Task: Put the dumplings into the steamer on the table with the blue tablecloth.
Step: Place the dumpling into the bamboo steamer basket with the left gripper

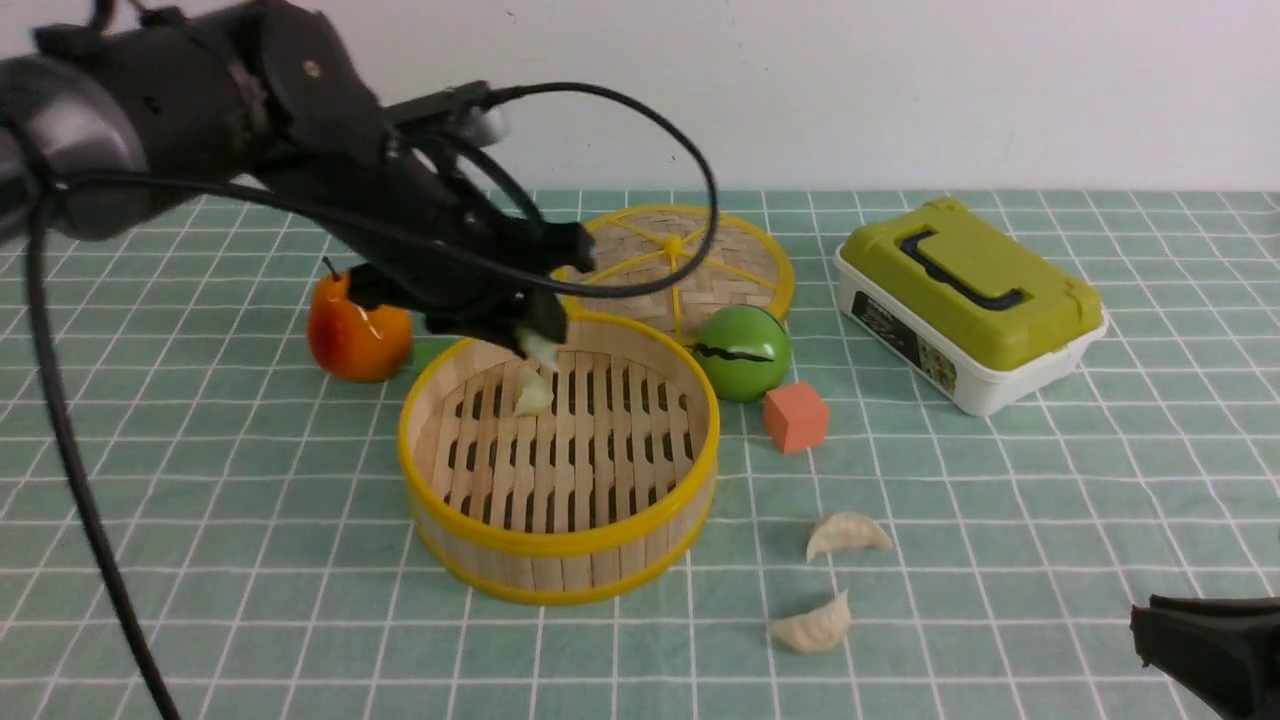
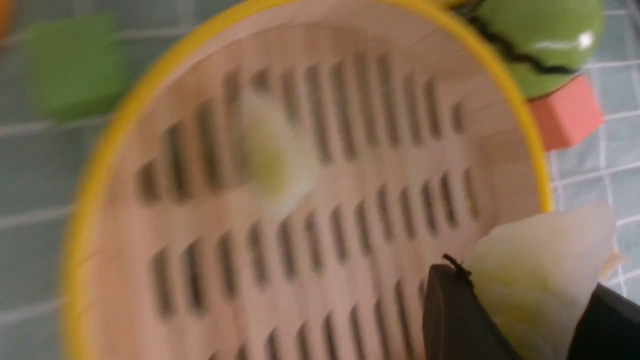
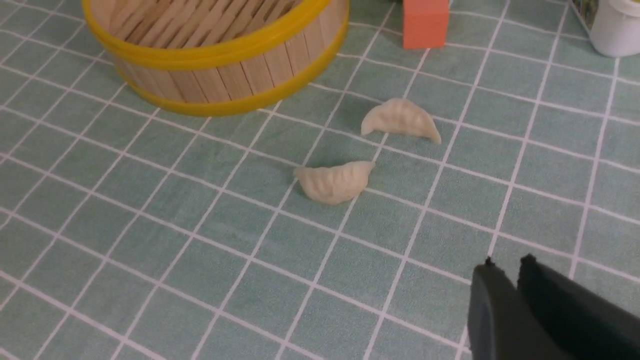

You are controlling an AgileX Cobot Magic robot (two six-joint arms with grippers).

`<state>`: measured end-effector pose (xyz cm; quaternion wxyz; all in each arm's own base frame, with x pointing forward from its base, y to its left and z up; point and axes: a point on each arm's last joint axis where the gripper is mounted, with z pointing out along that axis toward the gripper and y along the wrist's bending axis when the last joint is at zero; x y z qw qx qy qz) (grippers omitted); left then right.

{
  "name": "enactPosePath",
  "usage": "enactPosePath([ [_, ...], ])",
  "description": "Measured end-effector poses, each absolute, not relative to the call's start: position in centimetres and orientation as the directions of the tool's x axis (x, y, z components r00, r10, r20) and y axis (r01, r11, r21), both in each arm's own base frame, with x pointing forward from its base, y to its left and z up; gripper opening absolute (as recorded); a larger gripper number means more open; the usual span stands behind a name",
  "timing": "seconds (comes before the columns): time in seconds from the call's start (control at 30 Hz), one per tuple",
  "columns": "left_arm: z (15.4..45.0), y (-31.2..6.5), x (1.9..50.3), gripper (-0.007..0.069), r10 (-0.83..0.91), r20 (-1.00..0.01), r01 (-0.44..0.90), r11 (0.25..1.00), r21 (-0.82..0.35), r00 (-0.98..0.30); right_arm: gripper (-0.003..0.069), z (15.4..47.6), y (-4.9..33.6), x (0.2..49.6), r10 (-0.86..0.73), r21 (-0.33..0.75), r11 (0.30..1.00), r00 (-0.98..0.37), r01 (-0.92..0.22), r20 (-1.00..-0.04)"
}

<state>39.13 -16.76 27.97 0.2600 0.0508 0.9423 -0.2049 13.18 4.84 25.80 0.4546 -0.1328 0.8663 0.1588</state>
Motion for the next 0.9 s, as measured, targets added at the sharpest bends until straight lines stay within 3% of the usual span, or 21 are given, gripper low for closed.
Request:
enactPosePath([
  [0.17, 23.3, -19.9, 41.3, 0.0206, 0.029, -0.511, 0.209, 0.931, -0.298, -0.859, 0.008, 25.8, 4.9, 13.1, -0.087, 0.157, 0.913, -0.555, -0.376, -0.827],
  [0.4, 20.1, -20.7, 43.7, 0.021, 0.031, -0.477, 0.178, 0.947, -0.267, -0.878, 0.0085, 25.8, 4.9, 13.1, -0.087, 0.157, 0.913, -0.556, -0.377, -0.827],
  [0.6, 19.3, -20.8, 44.0, 0.0367, 0.03, -0.468, 0.173, 0.949, -0.265, -0.883, 0.0094, 25.7, 4.9, 13.0, -0.093, 0.162, 0.91, -0.566, -0.383, -0.819],
  [0.67, 20.1, -20.9, 44.0, 0.0426, 0.034, -0.466, 0.177, 0.948, -0.266, -0.884, 0.0094, 25.5, 5.0, 12.8, -0.103, 0.171, 0.903, -0.584, -0.394, -0.805],
  [0.77, 23.3, -20.7, 43.4, 0.0445, 0.057, -0.454, 0.194, 0.946, -0.26, -0.889, 0.0096, 25.1, 5.3, 12.5, -0.128, 0.191, 0.889, -0.628, -0.416, -0.768],
  [0.83, 25.8, -20.5, 42.9, 0.0426, 0.072, -0.461, 0.209, 0.945, -0.253, -0.884, 0.0099, 24.8, 5.4, 12.5, -0.125, 0.217, 0.885, -0.659, -0.412, -0.741],
  [0.9, 30.7, -19.8, 41.6, 0.0366, 0.1, -0.505, 0.248, 0.94, -0.233, -0.857, 0.0112, 24.3, 5.5, 12.6, -0.098, 0.262, 0.886, -0.707, -0.382, -0.701],
])
